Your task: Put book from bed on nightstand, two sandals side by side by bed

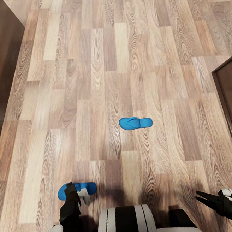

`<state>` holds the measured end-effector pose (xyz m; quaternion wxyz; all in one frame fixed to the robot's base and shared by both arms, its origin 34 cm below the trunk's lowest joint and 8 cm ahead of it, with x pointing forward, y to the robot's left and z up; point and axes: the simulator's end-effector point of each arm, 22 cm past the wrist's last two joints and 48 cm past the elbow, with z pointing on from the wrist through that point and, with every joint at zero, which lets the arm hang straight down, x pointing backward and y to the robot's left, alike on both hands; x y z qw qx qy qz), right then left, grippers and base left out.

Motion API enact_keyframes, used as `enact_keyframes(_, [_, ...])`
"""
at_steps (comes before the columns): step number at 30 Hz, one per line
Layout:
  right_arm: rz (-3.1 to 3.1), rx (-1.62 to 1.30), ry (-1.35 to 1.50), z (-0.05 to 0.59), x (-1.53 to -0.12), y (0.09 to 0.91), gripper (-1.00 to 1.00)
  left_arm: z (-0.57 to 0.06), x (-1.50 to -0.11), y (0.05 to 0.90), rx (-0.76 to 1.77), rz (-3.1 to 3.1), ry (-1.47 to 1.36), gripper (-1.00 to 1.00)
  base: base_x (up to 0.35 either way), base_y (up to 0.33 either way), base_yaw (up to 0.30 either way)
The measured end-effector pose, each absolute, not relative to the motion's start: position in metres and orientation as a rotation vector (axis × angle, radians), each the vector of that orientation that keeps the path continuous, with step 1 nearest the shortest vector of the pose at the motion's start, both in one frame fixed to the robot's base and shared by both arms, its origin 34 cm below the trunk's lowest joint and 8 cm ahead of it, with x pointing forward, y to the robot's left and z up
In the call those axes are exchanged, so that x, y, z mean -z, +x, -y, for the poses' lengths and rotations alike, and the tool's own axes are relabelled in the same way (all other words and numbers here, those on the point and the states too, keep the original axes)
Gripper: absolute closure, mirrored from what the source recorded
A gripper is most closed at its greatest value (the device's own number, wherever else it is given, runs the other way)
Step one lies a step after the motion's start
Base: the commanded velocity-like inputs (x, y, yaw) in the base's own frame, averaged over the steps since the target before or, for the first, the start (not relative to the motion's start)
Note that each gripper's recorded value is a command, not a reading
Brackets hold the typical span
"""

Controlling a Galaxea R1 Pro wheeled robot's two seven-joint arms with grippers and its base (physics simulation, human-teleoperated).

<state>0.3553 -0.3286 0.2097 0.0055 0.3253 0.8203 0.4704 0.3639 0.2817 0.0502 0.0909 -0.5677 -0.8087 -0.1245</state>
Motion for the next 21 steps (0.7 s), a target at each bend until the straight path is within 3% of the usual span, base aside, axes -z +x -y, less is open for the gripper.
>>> enact_keyframes(21, [-2.582,-1.47,1.04,0.3286,-0.2026,0.3496,-1.0,-0.2819,-0.043,0.3552,0.352,2.387,-1.684,-1.0,0.0,0.0,0.0])
